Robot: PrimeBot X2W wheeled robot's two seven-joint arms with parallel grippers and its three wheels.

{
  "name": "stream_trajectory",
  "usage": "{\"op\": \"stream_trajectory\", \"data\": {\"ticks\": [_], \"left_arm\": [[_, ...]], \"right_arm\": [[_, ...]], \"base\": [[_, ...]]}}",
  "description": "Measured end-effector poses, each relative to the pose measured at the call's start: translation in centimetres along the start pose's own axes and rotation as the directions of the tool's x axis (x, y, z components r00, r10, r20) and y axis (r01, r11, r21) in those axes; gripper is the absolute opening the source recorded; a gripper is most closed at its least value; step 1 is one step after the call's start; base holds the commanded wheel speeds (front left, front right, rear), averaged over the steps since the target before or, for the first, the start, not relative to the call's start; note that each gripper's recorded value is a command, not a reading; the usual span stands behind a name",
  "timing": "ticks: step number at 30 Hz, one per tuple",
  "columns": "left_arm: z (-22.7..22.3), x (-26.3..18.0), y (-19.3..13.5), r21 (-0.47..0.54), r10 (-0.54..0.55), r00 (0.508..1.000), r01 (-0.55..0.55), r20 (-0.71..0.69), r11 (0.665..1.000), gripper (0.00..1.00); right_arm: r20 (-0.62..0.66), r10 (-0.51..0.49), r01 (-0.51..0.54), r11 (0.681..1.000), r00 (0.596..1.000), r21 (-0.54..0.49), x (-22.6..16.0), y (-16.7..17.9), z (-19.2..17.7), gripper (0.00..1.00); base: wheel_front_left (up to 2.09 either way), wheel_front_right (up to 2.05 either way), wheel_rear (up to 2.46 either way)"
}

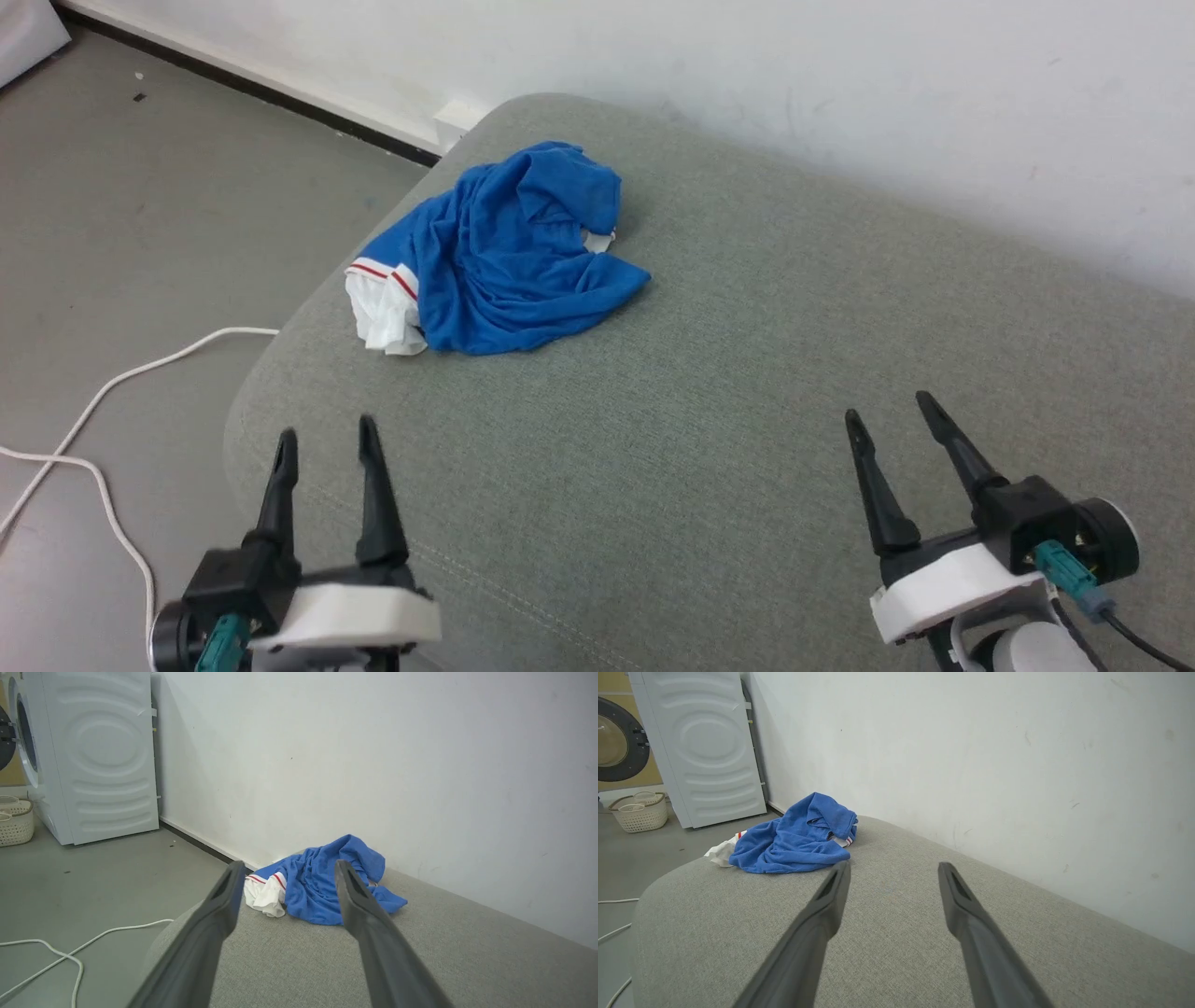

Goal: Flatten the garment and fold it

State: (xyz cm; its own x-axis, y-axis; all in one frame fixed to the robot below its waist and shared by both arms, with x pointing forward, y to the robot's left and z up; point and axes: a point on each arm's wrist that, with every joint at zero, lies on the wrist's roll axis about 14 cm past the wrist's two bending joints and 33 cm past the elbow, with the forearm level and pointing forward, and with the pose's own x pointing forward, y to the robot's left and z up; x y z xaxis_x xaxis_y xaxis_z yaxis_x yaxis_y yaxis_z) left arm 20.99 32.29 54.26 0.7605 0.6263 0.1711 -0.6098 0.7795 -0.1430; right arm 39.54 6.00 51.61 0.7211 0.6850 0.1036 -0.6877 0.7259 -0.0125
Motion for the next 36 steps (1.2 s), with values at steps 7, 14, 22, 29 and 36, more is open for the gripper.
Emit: {"op": "stream_trajectory", "data": {"ticks": [7, 14, 22, 29, 36], "left_arm": [[5.7, 4.5, -4.7, 0.009, -0.129, 0.983, 0.129, 0.130, 0.992, 1.00], [11.0, 11.5, -8.2, 0.125, -0.203, 0.962, 0.182, 0.183, 0.975, 1.00], [10.6, 20.0, -10.3, 0.279, -0.223, 0.974, 0.204, 0.037, 0.938, 1.00], [3.7, 24.7, -10.6, 0.330, -0.180, 0.955, 0.253, -0.234, 0.909, 1.00], [-5.5, 25.6, -11.1, 0.328, -0.138, 0.851, 0.338, -0.506, 0.882, 1.00]], "right_arm": [[-0.002, -0.029, 0.029, 1.000, 1.000, -0.003, 0.3, -1.4, -0.2, 1.00], [-0.001, -0.019, 0.019, 1.000, 1.000, -0.023, 1.1, -3.0, 0.2, 1.00], [0.013, 0.034, -0.034, 0.999, 0.999, 0.002, 2.7, -4.3, 1.0, 1.00], [-0.044, 0.041, -0.039, 0.998, 0.998, 0.048, 2.8, -6.3, -1.3, 1.00], [-0.116, -0.004, 0.016, 0.995, 0.993, 0.097, 1.7, -9.2, -3.9, 1.00]], "base": [[0.00, 0.00, 0.00], [0.00, 0.00, 0.00], [0.00, 0.00, 0.00], [0.00, 0.00, 0.00], [0.00, 0.00, 0.00]]}}
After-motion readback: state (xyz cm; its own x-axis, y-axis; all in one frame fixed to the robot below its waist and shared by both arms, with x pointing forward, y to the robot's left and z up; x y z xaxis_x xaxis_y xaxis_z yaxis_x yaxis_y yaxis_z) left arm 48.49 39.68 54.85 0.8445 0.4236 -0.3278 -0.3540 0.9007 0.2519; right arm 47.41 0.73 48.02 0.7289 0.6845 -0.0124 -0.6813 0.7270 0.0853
